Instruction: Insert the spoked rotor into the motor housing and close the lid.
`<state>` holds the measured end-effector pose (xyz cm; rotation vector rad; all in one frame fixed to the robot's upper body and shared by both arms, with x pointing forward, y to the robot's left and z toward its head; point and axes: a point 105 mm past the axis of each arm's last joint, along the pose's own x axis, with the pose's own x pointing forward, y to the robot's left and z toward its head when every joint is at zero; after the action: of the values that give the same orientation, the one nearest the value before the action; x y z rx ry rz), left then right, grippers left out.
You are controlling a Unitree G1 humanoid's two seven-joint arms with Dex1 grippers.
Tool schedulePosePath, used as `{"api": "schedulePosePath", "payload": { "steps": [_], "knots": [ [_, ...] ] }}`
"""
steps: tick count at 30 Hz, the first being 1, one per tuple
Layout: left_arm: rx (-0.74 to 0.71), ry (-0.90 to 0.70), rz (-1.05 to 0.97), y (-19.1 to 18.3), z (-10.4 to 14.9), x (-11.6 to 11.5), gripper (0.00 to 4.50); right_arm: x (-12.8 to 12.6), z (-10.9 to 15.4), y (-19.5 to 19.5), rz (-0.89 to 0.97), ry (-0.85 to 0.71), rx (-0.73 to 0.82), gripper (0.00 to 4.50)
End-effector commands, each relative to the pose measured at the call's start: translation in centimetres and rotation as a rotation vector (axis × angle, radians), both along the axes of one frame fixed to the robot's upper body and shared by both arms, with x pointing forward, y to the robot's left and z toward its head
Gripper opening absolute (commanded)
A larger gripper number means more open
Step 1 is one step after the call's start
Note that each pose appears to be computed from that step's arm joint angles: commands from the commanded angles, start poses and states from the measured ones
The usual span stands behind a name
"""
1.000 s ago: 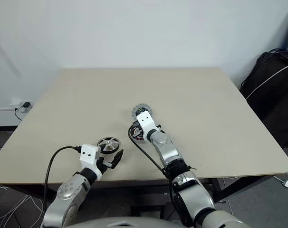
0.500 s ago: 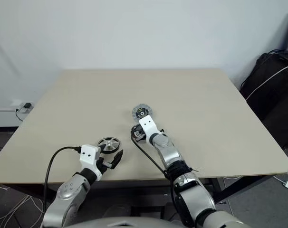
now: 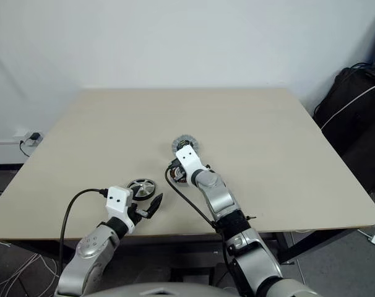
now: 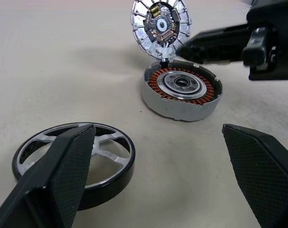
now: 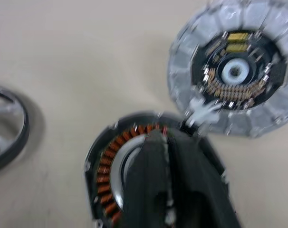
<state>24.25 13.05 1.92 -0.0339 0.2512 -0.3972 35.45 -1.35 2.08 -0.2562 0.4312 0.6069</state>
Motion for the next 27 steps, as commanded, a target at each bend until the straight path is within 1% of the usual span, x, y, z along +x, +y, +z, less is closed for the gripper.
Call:
{"api": "schedulePosePath", "payload": {
  "steps": [1, 3, 12, 27],
  "knots": [
    [-0.007, -0.064, -0.009, -0.3, 1.4, 0.4, 4.50, 0.2, 1.3, 0.2, 0.008, -0.030, -0.018, 1.54],
    [-0.008, -0.064, -0.007, -0.3, 1.4, 0.4, 4.50, 0.2, 1.2, 0.1, 0.005, -0.026, -0.035, 2.18],
    [-0.010, -0.062, -0.001, -0.3, 1.3, 0.4, 4.50, 0.6, 0.7, -0.5, -0.035, -0.008, -0.071, 2.18],
    [-0.013, -0.067, 0.015, -0.2, 1.4, 0.3, 4.50, 1.0, -0.7, -0.9, -0.028, 0.008, -0.147, 2.18]
  ]
}}
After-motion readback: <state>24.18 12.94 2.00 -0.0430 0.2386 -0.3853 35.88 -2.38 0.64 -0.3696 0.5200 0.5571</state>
